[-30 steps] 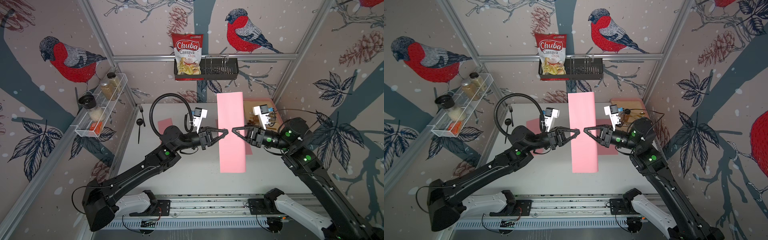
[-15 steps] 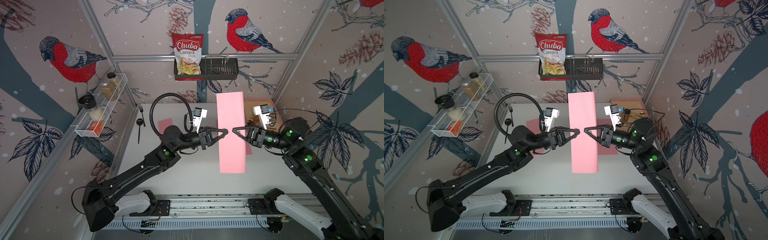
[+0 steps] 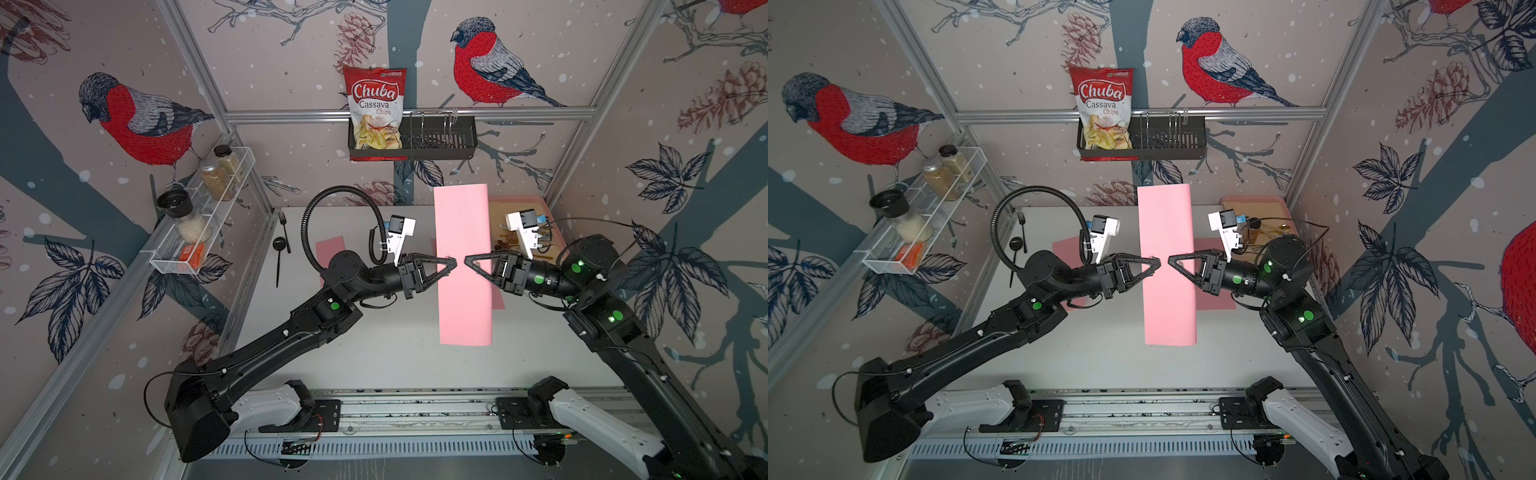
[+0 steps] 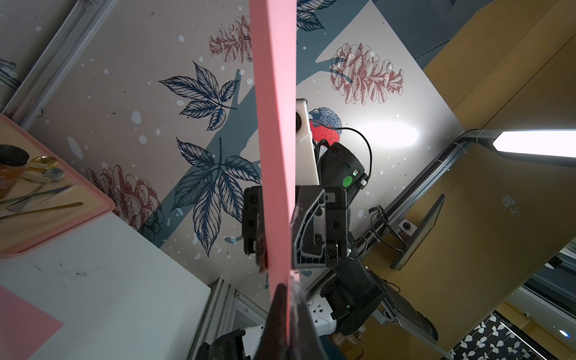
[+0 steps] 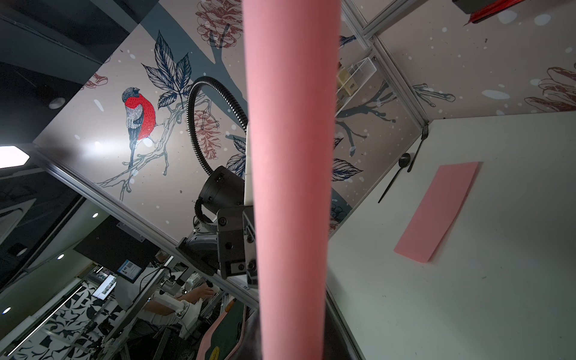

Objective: Fold the rectangular paper in half along the long edge
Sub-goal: Fold the paper.

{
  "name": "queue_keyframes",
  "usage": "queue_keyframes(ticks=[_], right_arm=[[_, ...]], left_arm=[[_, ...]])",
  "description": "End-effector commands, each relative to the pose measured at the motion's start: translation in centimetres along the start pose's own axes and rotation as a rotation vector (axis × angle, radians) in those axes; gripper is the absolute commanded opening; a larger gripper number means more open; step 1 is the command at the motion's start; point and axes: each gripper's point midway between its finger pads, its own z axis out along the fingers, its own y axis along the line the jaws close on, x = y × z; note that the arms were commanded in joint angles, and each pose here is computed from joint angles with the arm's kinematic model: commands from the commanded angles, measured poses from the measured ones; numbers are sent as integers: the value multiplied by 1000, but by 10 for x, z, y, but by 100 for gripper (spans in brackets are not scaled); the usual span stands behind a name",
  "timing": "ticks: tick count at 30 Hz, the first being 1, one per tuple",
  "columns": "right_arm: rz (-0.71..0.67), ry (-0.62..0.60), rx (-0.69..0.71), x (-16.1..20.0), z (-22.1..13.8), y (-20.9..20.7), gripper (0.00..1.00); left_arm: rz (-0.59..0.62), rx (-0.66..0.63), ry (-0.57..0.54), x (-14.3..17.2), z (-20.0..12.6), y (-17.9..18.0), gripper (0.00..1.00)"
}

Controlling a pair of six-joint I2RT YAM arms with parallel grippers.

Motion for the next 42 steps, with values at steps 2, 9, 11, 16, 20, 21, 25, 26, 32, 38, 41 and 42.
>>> queue_keyframes(ticks=[2,9,11,16,20,21,25,26,32,38,41,42], right_arm=[[-31,-13,-24,-4,1,5,19],[-32,-17,-19,-4,2,3,19],[-32,-19,-18,-5,2,3,19],[-31,-21,-23,-6,4,2,19],[-31,-22,-29,-6,5,2,19],[-31,-22,-29,-6,6,2,19],[-29,-20,-31,-6,7,2,19],[-30,-20,-32,-6,7,2,19],[-30,-18,-21,-5,6,1,19],[-30,-17,-10,-5,5,1,19],[-32,-21,-13,-6,4,3,21],[-33,-23,-13,-7,4,4,23]], left_arm=[[31,43,-12,-5,1,-11,13],[24,56,-10,-6,2,-12,18],[21,60,-8,-5,3,-12,18],[13,73,-5,-4,4,-13,19],[14,76,-6,-4,4,-14,20],[13,76,-5,-4,4,-14,20],[14,79,-5,-4,4,-16,20],[14,78,-4,-3,4,-15,20],[16,77,-9,-4,4,-16,20],[19,80,-9,-5,4,-17,5],[21,84,-8,-4,4,-18,0],[21,84,-8,-5,4,-18,0]])
